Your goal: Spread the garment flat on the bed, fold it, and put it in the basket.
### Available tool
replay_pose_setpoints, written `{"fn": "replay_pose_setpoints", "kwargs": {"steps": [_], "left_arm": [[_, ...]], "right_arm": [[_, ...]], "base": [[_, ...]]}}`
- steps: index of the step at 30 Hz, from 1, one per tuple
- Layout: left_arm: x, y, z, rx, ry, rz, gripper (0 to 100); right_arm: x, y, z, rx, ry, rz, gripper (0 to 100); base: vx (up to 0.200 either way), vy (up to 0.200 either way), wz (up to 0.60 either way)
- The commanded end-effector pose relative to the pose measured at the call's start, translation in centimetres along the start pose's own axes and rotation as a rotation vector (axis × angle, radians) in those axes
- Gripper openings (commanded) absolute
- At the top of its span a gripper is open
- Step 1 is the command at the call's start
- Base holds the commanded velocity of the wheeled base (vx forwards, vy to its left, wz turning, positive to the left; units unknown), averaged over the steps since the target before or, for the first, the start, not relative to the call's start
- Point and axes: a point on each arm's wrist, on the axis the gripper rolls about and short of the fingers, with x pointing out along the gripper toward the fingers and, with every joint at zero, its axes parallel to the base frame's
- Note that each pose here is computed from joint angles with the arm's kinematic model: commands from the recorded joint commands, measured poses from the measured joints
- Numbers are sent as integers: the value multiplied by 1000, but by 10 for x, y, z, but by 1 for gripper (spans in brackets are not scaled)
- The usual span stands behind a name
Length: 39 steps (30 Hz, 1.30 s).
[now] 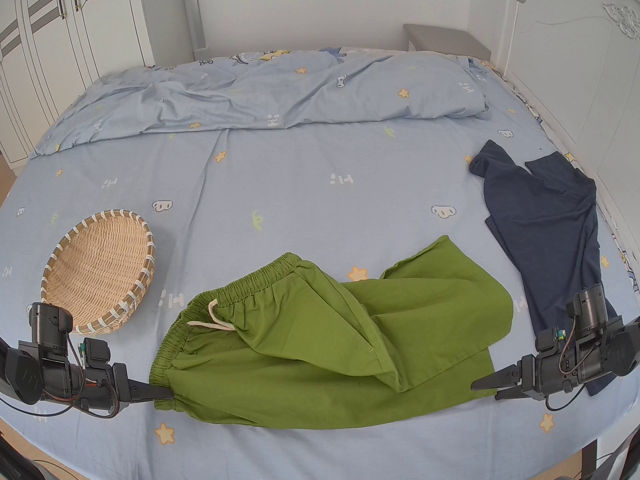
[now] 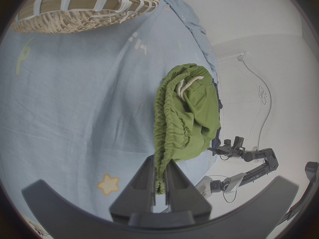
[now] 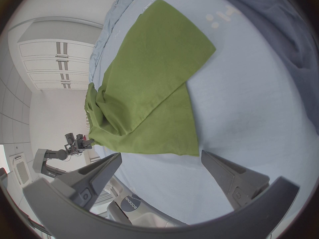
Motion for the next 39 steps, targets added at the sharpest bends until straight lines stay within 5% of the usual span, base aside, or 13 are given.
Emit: {"fn": "replay_pose_setpoints", "kwargs": {"steps": [1, 29, 30, 39], "left_arm": [[0, 0, 0, 1, -2, -1, 0], [-2, 1, 2, -2, -16, 4, 0], [-2, 1, 2, -2, -16, 4, 0], [-2, 2, 2, -3, -17, 6, 0]], "right_arm": [[8, -6, 3, 21, 32, 41, 100], [17, -22, 18, 73, 27, 91, 100], [16, -23, 19, 76, 24, 89, 0], [12, -29, 18, 102, 10, 79, 0]], "base": [[0, 0, 0], [0, 0, 0], [0, 0, 0], [0, 0, 0]]}}
